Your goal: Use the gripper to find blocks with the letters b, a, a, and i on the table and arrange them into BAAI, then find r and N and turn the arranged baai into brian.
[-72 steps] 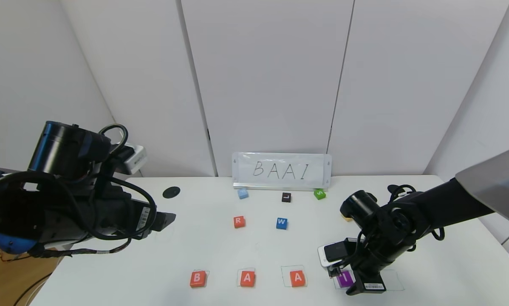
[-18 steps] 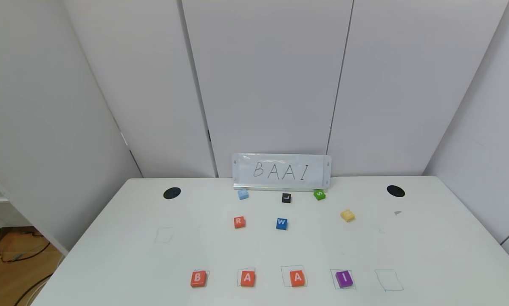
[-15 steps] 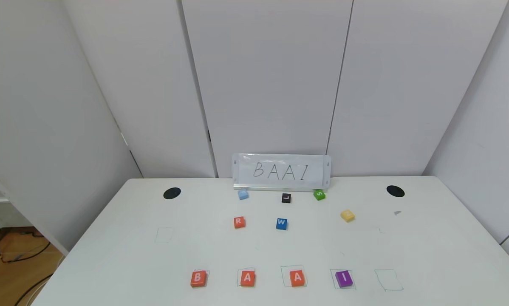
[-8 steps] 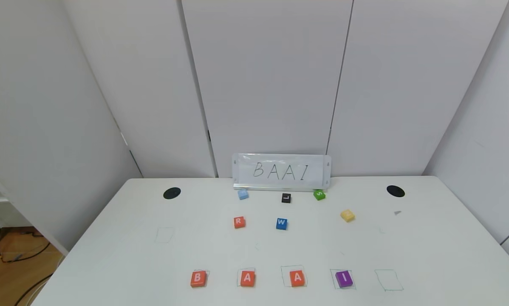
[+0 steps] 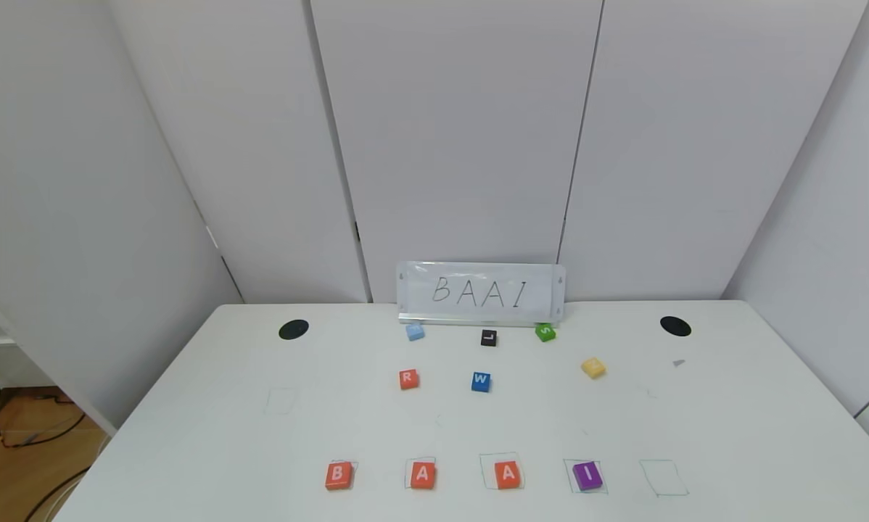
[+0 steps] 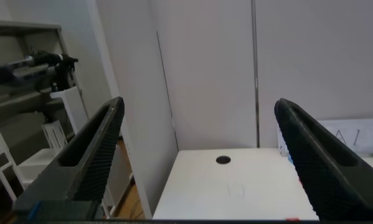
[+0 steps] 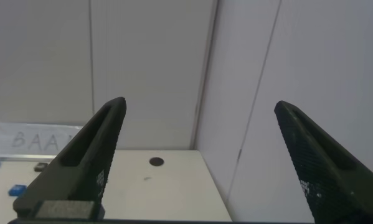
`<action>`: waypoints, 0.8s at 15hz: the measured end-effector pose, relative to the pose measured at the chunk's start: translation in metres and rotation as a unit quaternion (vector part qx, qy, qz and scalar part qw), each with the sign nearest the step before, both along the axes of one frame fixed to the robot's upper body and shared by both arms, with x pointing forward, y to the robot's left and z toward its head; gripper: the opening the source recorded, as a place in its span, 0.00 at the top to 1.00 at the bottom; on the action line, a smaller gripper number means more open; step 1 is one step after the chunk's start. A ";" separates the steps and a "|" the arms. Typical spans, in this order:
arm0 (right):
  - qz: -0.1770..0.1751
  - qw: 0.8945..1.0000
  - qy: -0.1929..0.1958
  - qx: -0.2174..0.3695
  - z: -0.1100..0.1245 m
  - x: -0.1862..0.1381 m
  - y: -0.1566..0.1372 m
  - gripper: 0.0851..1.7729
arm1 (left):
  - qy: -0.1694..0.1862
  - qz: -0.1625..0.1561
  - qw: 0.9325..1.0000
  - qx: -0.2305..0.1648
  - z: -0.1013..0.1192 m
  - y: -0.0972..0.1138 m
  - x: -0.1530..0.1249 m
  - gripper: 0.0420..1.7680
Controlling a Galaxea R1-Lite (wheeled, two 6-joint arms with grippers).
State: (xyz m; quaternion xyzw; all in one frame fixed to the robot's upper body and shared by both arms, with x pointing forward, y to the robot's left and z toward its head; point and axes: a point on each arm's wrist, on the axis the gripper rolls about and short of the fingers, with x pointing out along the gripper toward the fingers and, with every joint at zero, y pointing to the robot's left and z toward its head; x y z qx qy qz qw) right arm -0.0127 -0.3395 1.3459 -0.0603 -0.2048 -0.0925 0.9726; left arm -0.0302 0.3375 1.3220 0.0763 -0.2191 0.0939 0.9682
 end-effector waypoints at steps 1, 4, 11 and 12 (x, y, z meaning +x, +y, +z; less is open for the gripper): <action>0.024 0.999 -0.036 0.003 -0.005 -0.003 0.001 0.04 | -0.021 0.001 1.000 -0.001 0.002 0.000 0.001 0.03; 0.047 0.993 -0.104 -0.002 -0.027 0.010 0.002 0.04 | -0.049 0.002 0.999 -0.002 -0.005 0.000 0.017 0.03; 0.065 0.998 0.024 0.005 -0.116 0.070 0.002 0.04 | 0.085 -0.024 0.996 -0.010 -0.103 -0.001 0.091 0.03; 0.065 0.995 0.078 0.008 -0.131 0.076 0.002 0.04 | 0.142 -0.038 0.989 -0.019 -0.119 -0.002 0.096 0.03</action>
